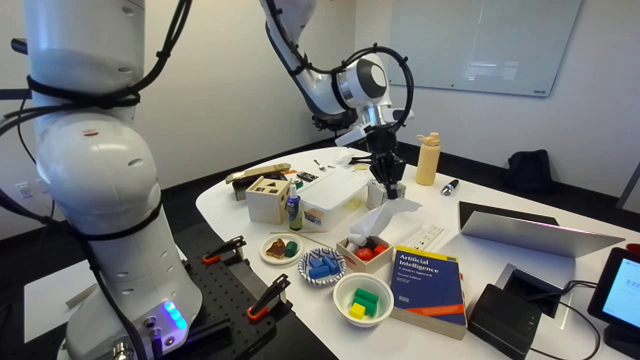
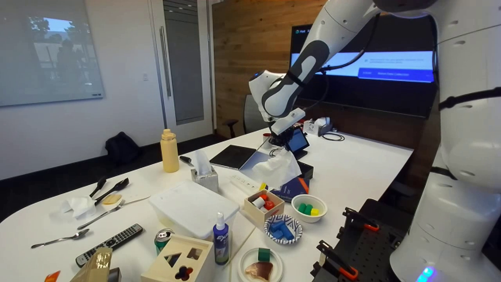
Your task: Use the white napkin to wipe the blue book.
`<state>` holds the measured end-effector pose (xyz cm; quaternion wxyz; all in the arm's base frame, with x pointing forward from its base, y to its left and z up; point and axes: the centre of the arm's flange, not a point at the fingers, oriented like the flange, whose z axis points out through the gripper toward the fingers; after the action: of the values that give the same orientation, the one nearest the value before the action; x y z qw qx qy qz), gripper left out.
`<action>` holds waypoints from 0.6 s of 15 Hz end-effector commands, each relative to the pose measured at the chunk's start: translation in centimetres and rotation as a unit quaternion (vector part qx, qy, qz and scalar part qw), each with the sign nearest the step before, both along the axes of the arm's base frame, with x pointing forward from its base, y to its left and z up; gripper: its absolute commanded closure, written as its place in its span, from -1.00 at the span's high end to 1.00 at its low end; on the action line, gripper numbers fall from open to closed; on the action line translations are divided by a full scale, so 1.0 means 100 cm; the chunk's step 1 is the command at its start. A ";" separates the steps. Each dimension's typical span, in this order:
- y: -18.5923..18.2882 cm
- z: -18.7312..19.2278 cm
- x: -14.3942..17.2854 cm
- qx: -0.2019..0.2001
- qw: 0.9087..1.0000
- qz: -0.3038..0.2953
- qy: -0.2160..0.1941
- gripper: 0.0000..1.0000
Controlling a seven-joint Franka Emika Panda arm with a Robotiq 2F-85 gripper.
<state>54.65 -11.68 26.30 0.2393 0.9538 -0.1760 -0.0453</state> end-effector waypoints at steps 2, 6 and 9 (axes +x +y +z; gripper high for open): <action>-0.051 -0.036 0.041 -0.068 0.991 -0.110 -0.015 -1.00; -0.076 -0.089 0.067 -0.109 0.977 -0.182 -0.013 -1.00; -0.088 -0.124 0.072 -0.135 0.966 -0.221 0.007 -1.00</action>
<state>59.36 -19.42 16.60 0.3229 0.8766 -0.3520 -0.0583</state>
